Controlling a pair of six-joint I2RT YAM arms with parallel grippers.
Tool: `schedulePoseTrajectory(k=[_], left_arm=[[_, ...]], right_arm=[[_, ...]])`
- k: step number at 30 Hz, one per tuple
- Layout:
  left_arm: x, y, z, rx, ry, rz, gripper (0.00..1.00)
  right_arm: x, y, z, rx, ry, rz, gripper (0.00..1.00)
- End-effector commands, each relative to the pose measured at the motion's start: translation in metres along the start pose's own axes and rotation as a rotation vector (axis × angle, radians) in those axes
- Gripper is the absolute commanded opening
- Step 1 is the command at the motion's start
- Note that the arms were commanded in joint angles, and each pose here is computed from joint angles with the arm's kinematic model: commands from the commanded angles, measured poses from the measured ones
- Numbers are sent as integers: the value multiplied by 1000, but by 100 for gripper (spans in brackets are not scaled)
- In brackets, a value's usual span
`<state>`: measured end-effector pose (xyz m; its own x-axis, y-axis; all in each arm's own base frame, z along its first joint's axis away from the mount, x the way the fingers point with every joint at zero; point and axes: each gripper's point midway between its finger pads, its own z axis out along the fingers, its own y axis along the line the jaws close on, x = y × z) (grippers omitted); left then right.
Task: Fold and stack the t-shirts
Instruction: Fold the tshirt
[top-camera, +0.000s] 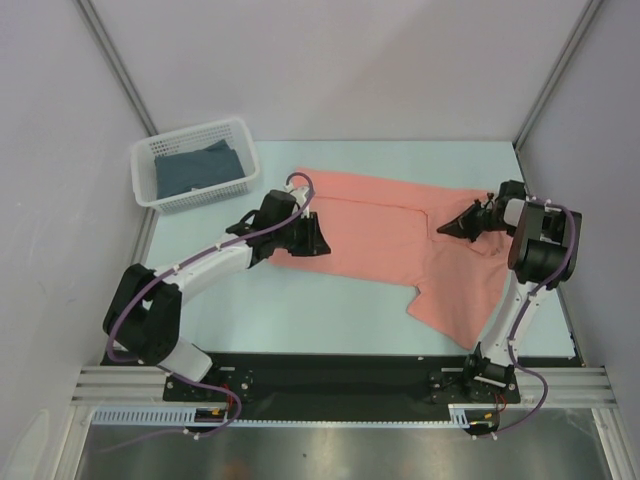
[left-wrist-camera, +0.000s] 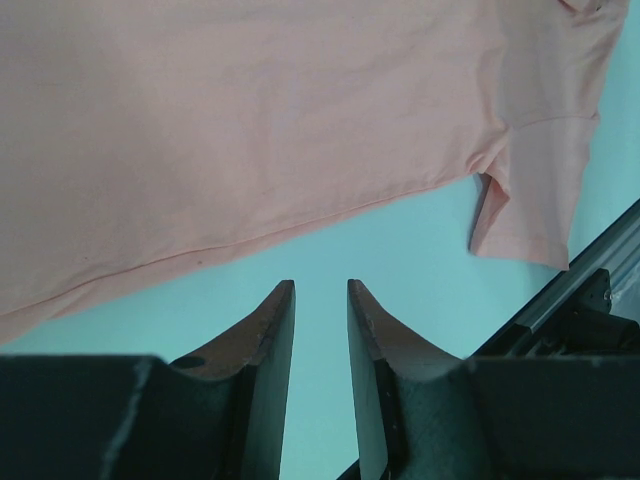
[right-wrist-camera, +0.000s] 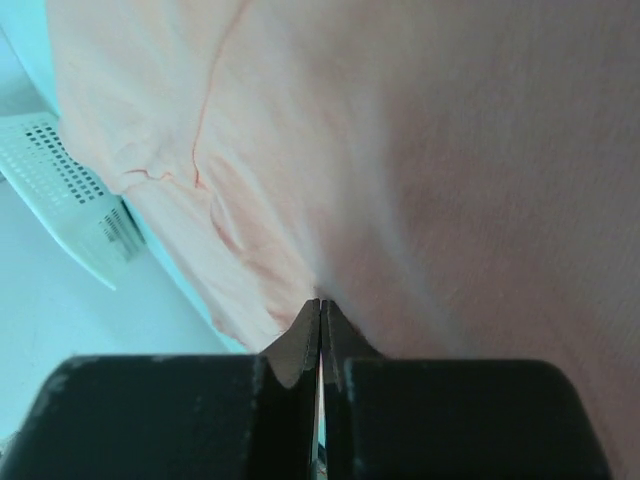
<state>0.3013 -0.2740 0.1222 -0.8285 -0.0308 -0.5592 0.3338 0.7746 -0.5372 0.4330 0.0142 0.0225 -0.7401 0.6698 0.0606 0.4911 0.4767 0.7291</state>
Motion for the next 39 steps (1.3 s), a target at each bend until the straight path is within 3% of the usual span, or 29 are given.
schedulePoseTrajectory(k=[1,5,7,9,16,24,30,39], left_arm=[[-18,-10,-15,19,-56,36,33],[-19,-8,-16,15,-54,35,33],[-21,-5,-18,10,-56,34,33],[-24,0,-19,0,-54,34,34],[-31,14,-26,-17,-65,14,33],[-31,36,-37,-43,-75,-39,34],[-22,59,-43,-57,-75,-114,34],[-24,80,-52,-108,-88,-138,34]], right_arm=[[-10,8,-7,-78,-19,10,0],[-15,-28,-17,-50,-48,68,2],[-18,-37,-24,-41,-51,64,8],[-18,-38,-33,-25,-56,49,22],[-9,-16,-68,-15,-102,-14,28],[-22,-49,-76,-11,-149,78,28],[-19,-95,-82,136,-150,93,29],[-32,-49,-124,88,-258,41,30]])
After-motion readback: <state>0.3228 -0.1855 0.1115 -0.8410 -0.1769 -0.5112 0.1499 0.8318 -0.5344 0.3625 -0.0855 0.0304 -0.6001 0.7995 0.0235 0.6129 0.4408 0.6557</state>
